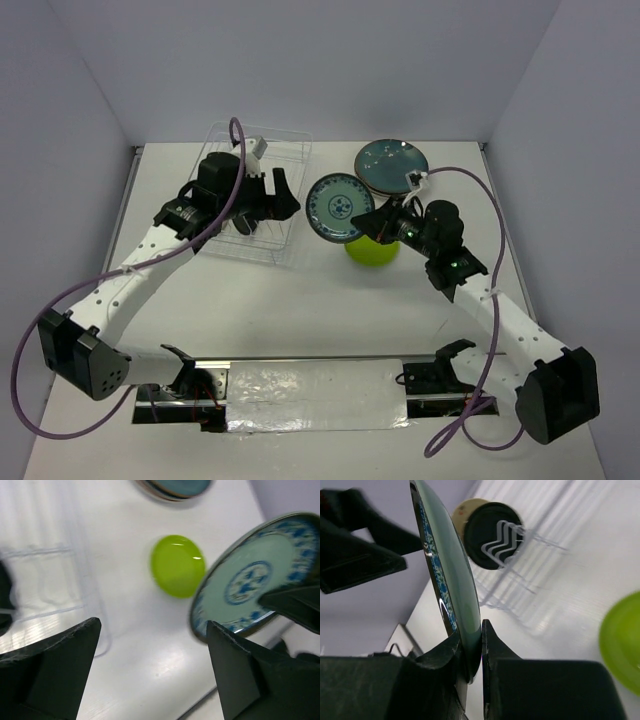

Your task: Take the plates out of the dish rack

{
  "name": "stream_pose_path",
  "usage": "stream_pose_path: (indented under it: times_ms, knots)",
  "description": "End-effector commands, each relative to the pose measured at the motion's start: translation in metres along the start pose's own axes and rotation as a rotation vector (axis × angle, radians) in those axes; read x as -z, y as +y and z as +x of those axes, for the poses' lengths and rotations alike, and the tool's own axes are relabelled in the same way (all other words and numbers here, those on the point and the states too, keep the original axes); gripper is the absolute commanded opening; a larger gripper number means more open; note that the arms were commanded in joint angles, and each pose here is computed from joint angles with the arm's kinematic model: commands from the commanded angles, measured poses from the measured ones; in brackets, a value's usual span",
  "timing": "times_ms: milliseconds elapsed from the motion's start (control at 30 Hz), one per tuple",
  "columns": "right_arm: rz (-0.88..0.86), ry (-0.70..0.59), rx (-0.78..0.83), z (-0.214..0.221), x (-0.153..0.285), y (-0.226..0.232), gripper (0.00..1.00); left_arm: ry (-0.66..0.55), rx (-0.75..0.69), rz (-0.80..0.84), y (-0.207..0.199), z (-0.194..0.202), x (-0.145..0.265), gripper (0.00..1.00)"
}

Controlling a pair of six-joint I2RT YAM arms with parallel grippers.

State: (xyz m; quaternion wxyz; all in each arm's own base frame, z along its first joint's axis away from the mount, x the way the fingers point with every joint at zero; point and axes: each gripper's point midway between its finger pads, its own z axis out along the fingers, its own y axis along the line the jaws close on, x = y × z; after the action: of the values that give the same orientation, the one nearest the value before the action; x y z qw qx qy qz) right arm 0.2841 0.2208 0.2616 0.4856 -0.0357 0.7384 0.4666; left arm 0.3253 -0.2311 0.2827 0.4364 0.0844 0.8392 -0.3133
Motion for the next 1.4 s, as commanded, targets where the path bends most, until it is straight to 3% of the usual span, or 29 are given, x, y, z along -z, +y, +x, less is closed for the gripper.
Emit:
stream_pose_path:
  times_ms: [0,167,400,533,933,1033,1133,1233,1267,1367]
  knots:
    - [0.185,-0.027,-0.071,-0.011,0.001,-0.042,0.02,-0.044,-0.014,-0.292,0.048,-0.013,0.015,1.00]
    - [0.287,0.066,-0.183,0.005,-0.002,-0.102,0.02,-0.080,-0.050,-0.498,0.079,-0.022,0.044,0.99]
    - [0.431,0.171,-0.270,0.037,-0.007,-0.177,0.04,-0.069,-0.085,-0.594,0.091,-0.025,0.062,0.99]
    - [0.461,0.237,-0.287,0.053,-0.011,-0.193,0.08,-0.065,-0.092,-0.595,0.092,-0.024,0.061,1.00]
    - [0.553,0.230,-0.239,0.049,0.003,-0.201,0.21,-0.040,-0.098,-0.616,0.096,-0.024,0.053,0.99]
    - [0.566,0.246,-0.243,0.051,0.002,-0.204,0.31,-0.032,-0.100,-0.623,0.098,-0.022,0.052,0.99]
    - [0.579,0.249,-0.244,0.051,0.003,-0.206,0.59,-0.026,-0.104,-0.638,0.101,-0.021,0.052,1.00]
    - [0.636,0.254,-0.220,0.049,0.011,-0.211,0.72,-0.027,-0.103,-0.651,0.103,-0.023,0.051,1.00]
    - [0.662,0.268,-0.211,0.050,0.015,-0.211,0.89,-0.020,-0.102,-0.660,0.104,-0.023,0.050,1.00]
    - [0.759,0.302,-0.116,0.044,0.024,-0.210,0.92,-0.016,-0.102,-0.699,0.109,-0.028,0.050,0.99]
